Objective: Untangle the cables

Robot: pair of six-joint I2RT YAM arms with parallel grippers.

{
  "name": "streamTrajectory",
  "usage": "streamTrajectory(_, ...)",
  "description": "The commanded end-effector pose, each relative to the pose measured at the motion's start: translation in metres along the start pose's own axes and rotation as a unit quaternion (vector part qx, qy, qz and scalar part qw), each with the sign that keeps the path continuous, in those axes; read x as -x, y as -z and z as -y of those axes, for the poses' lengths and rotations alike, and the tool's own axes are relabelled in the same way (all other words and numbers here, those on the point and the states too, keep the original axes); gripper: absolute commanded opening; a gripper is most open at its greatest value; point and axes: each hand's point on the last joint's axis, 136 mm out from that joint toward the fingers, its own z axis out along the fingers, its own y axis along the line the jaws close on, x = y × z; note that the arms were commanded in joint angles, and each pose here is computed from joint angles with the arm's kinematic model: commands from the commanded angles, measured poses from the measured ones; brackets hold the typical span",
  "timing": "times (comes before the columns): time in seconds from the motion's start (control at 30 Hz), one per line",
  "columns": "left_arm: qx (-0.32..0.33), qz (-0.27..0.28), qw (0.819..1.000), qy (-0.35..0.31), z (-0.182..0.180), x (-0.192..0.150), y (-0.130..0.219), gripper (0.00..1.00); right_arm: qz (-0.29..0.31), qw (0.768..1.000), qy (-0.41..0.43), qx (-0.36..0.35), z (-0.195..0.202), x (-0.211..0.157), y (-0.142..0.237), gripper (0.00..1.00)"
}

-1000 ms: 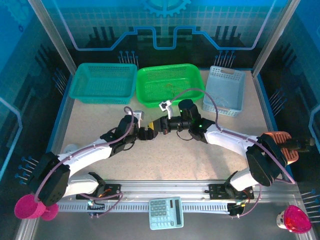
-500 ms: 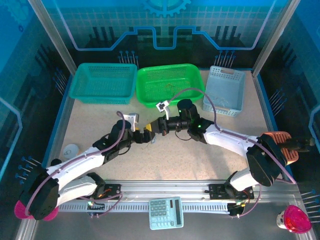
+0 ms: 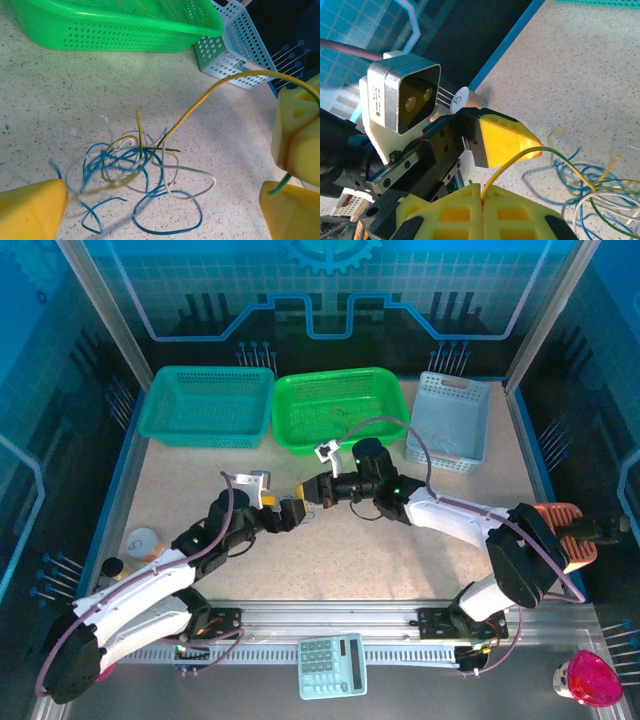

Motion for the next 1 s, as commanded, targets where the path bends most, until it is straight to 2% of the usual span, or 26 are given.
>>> streamTrajectory(0.0, -0.010, 0.001, 1.000, 0.001, 0.004, -0.001, -0.003, 0.99, 0.003, 1.000, -0.003, 0.014, -0.004, 0.007, -0.003, 0.00)
streamTrajectory(0.2, 0.011, -0.002, 1.000, -0.015, -0.006, -0.005, -0.009, 0.98, 0.004, 1.000, -0.004, 0.021, -0.007, 0.009, -0.003, 0.00)
streamTrajectory(0.43, 0.022, -0.023, 0.999, -0.023, -0.016, -0.018, -0.013, 0.82, 0.009, 1.000, -0.010, 0.026, -0.007, 0.010, -0.003, 0.00)
streamTrajectory(0.63, 0.036, -0.028, 0.999, -0.017, -0.025, -0.028, -0.013, 0.84, 0.010, 0.999, -0.011, 0.031, -0.010, 0.012, -0.002, 0.00)
streamTrajectory(0.97, 0.039, -0.012, 0.999, -0.031, -0.020, -0.011, -0.027, 0.91, 0.006, 0.999, -0.012, 0.039, -0.013, 0.010, -0.004, 0.00)
